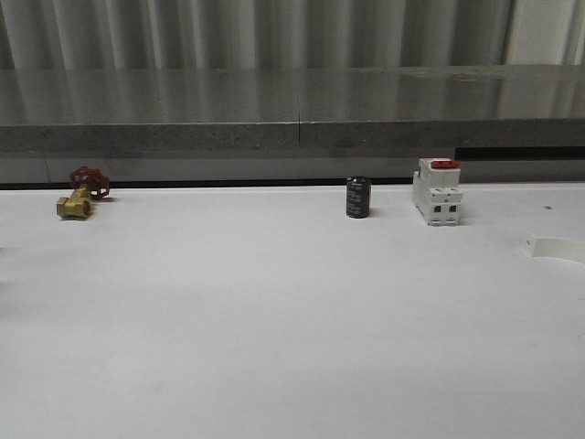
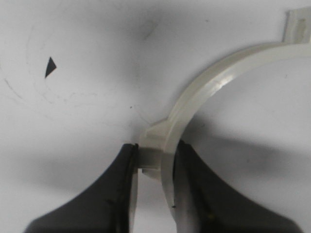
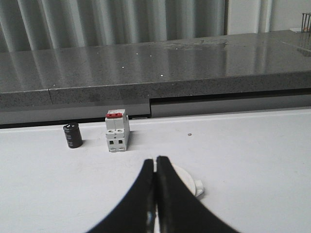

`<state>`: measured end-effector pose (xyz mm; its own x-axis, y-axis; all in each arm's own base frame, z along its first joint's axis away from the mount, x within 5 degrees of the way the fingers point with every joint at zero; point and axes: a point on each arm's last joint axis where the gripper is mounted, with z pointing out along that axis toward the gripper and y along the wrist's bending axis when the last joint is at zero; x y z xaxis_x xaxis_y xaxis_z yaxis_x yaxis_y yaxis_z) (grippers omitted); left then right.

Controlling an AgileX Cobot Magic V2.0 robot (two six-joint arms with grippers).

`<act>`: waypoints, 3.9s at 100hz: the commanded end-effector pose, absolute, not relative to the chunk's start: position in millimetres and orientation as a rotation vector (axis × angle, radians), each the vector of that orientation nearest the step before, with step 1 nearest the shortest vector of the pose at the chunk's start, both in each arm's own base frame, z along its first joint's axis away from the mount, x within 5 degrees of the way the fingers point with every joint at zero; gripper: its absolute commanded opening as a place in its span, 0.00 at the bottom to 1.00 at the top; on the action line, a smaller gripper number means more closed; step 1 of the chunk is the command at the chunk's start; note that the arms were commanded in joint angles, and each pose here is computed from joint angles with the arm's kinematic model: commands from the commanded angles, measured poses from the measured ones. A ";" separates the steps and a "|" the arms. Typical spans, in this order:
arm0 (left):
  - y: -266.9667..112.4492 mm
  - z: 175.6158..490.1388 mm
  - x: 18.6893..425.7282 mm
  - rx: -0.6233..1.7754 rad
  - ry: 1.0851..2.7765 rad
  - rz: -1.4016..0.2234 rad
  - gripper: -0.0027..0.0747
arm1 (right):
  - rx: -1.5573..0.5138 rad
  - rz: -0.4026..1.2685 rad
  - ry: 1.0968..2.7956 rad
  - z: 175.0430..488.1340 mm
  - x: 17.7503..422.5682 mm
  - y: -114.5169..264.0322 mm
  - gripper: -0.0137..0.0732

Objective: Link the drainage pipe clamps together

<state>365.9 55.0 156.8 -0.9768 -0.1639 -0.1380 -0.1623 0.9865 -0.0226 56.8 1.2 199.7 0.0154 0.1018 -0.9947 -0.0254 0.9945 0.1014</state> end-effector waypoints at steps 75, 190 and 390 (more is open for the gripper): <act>-102.8 204.1 373.8 -0.002 2.745 -0.319 0.01 | 0.045 0.094 1.443 213.1 53.9 1.5 0.08; -88.5 288.7 336.9 0.092 2.591 -0.249 0.01 | 0.045 0.094 1.443 213.1 53.9 1.5 0.08; -7.6 313.8 65.5 0.169 1.962 -0.073 0.01 | 0.112 0.046 2.195 303.2 126.1 0.6 0.14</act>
